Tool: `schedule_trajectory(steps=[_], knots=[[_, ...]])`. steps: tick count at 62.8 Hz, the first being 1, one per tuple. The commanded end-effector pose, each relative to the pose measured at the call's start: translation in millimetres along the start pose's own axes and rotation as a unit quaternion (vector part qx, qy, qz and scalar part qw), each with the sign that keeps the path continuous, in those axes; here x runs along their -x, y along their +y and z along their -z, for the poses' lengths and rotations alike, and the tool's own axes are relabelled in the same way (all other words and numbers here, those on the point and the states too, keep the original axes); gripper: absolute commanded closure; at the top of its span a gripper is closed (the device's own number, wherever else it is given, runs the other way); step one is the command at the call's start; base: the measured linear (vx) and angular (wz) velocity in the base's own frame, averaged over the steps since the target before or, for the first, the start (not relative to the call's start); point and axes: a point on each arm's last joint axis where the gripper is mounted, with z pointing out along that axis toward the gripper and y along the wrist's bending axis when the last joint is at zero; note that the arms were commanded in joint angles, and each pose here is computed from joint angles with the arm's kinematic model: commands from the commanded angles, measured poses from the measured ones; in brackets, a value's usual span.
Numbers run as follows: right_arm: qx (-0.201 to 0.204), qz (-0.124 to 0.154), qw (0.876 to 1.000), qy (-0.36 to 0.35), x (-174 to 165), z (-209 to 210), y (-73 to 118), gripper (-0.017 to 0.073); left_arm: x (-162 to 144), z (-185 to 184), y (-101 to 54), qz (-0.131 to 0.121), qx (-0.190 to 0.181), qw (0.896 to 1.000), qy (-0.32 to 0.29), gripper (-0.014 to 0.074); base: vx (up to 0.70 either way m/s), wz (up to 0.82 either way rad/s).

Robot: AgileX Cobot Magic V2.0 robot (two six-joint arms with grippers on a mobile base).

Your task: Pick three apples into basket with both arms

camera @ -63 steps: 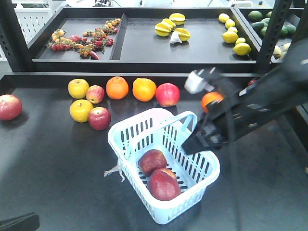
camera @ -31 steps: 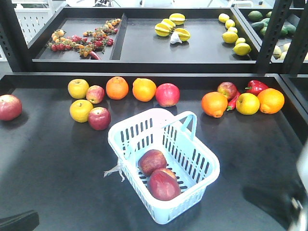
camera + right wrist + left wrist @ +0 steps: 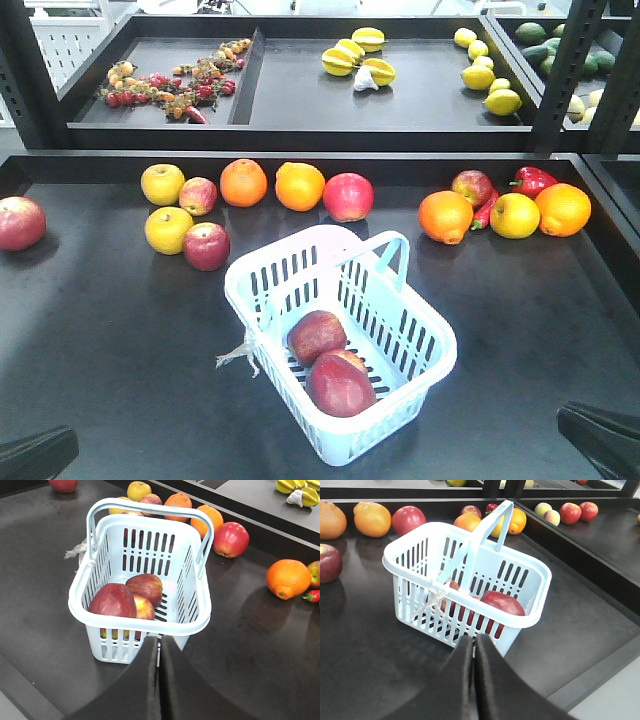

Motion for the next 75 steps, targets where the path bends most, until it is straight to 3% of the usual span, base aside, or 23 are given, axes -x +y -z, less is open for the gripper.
schedule_trajectory(steps=[1,30,37,47,57,67,75], knots=[[-0.022,-0.002,0.999,-0.037,12.5,3.1,-4.6,0.0564,13.6,2.0,-1.8,0.010,-0.002,0.999,-0.044,0.0600,0.00,0.00],[-0.022,-0.002,0.999,-0.037,12.5,3.1,-4.6,0.0564,12.9,1.9,-1.8,0.010,-0.002,0.999,-0.042,0.0600,0.00,0.00],[-0.022,-0.003,0.999,-0.037,12.5,3.1,-4.6,0.0564,13.3,1.9,0.1,-0.027,0.010,0.999,-0.044,0.0600,0.00,0.00],[-0.022,-0.003,0.999,-0.037,12.5,3.1,-4.6,0.0564,7.1,0.2,5.1,0.000,0.030,0.999,-0.031,0.0600,0.00,0.00],[-0.022,-0.003,0.999,-0.037,12.5,3.1,-4.6,0.0564,-31.2,-10.4,18.8,0.029,0.050,0.998,-0.012,0.0600,0.00,0.00],[-0.022,-0.003,0.999,-0.037,12.5,3.1,-4.6,0.0564,-57.1,-12.0,27.2,0.026,0.047,0.997,-0.056,0.0600,0.00,0.00],[-0.022,-0.003,0.999,-0.037,12.5,3.1,-4.6,0.0564,-54.8,-8.2,25.8,-0.026,0.044,0.996,-0.071,0.0600,0.00,0.00]])
